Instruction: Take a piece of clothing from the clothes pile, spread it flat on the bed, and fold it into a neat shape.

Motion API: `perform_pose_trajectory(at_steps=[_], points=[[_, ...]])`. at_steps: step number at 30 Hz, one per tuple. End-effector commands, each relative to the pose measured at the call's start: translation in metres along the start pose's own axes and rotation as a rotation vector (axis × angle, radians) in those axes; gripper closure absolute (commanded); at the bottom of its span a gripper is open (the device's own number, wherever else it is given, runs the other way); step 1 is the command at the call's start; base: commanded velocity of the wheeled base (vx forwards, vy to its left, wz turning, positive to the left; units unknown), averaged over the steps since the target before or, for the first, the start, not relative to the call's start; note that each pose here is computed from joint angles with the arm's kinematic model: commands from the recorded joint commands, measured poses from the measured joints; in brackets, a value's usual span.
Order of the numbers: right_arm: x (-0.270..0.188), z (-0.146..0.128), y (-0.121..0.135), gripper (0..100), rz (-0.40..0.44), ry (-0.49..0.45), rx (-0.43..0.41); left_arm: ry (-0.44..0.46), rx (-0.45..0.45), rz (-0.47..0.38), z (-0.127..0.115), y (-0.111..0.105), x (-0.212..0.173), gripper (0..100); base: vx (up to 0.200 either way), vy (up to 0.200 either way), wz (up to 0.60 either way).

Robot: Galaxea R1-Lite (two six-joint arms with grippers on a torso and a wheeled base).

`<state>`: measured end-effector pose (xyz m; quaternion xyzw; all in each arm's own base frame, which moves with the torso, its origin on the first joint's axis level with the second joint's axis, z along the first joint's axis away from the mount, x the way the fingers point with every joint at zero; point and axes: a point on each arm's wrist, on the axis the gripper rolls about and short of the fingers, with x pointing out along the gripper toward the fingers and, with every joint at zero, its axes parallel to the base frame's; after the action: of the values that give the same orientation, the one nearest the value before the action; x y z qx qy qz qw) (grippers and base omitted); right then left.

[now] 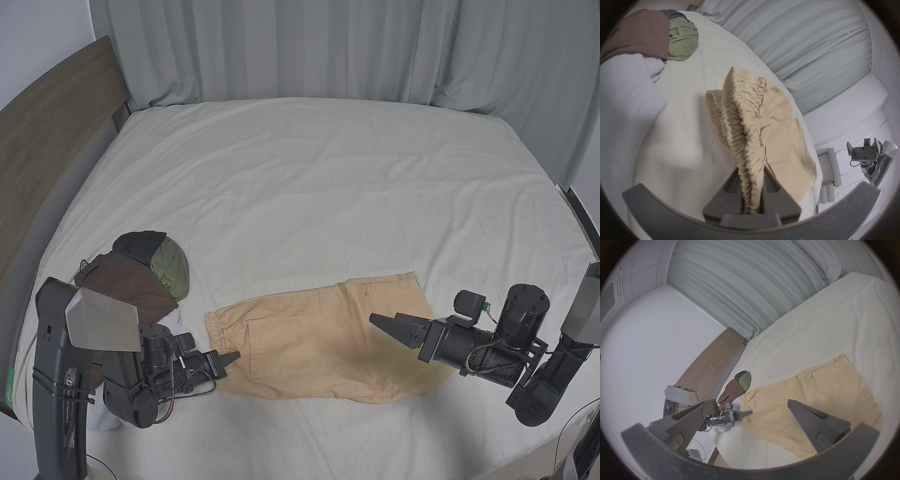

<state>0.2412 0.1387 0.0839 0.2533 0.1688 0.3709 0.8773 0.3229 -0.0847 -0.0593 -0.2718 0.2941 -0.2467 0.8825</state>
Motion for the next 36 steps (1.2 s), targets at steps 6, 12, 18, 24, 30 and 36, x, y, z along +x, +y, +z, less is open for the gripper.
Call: perform_pose_trajectory(at_steps=[6, 12, 18, 24, 30, 36], points=[[0.0, 0.0, 0.0, 0, 0.0, 0.002, 0.001, 0.0, 0.004, -0.008, 0.0, -0.002, 0.0, 100, 0.0, 0.0, 0.0], [0.0, -0.001, -0.001, 0, -0.003, 0.003, 0.002, -0.007, 0.005, -0.009, 0.002, -0.002, -0.001, 100, 0.0, 0.0, 0.0], [0.001, -0.001, -0.001, 0, -0.003, 0.003, 0.002, -0.005, 0.004, -0.007, 0.001, -0.002, -0.002, 100, 0.0, 0.0, 0.0], [0.001, -0.001, -0.001, 0, -0.003, 0.003, 0.002, -0.005, 0.005, -0.007, 0.001, -0.002, -0.002, 100, 0.0, 0.0, 0.0], [0.0, -0.001, -0.001, 0, -0.004, 0.005, 0.002, -0.008, 0.008, -0.006, 0.002, -0.002, -0.003, 100, 0.0, 0.0, 0.0], [0.0, -0.001, -0.001, 0, -0.004, 0.005, 0.002, -0.008, 0.004, -0.005, 0.005, -0.006, -0.011, 100, 0.0, 0.0, 0.0]])
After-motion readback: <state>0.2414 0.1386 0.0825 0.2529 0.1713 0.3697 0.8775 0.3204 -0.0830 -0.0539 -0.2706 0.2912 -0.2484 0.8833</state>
